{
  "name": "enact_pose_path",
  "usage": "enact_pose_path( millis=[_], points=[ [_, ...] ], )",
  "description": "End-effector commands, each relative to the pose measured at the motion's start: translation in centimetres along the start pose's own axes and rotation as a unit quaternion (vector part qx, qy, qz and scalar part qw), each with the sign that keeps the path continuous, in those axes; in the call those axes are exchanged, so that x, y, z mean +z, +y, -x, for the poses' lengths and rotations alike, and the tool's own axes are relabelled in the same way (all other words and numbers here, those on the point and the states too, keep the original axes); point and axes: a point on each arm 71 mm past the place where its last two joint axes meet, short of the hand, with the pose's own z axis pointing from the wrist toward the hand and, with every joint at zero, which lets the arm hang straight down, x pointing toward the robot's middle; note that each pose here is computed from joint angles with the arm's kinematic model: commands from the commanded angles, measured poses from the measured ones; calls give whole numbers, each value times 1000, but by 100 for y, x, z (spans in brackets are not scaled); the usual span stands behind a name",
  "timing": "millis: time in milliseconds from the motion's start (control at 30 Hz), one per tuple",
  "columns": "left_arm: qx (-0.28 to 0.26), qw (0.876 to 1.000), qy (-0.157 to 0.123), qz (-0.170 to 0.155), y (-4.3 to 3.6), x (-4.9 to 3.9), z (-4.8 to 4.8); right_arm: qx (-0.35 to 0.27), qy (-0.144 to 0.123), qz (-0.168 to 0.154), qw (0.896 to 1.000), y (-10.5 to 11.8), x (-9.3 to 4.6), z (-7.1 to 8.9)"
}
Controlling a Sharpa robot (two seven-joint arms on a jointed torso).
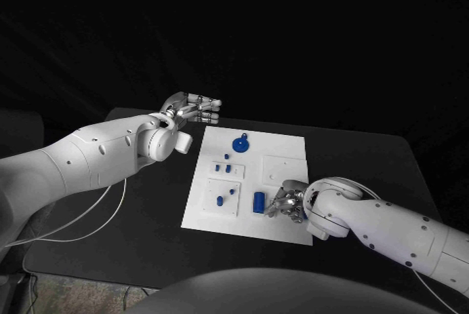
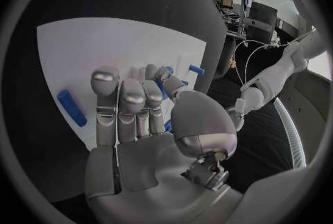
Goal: Assemble the parts on the task board
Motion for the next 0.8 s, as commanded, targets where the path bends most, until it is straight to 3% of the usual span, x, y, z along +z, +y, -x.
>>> enact_pose_path(
  millis=[33,200,367,600,800],
  points=[
    [-4,1000,8,-3,-10,2,-20,5,-4,9,1000,-2,-21,-1],
    [-4,1000,7,-3,-9,-4,-7,16,-8,25,1000,-74,-123,84],
    [-2,1000,2,-4,-8,-15,26,30,-26,32,999,-201,-292,354],
    [1,1000,5,-12,-28,-45,-8,30,-49,-12,998,-551,-460,697],
    [2,1000,6,-14,-30,-64,-19,-4,-78,-47,996,-744,-501,822]
  ],
)
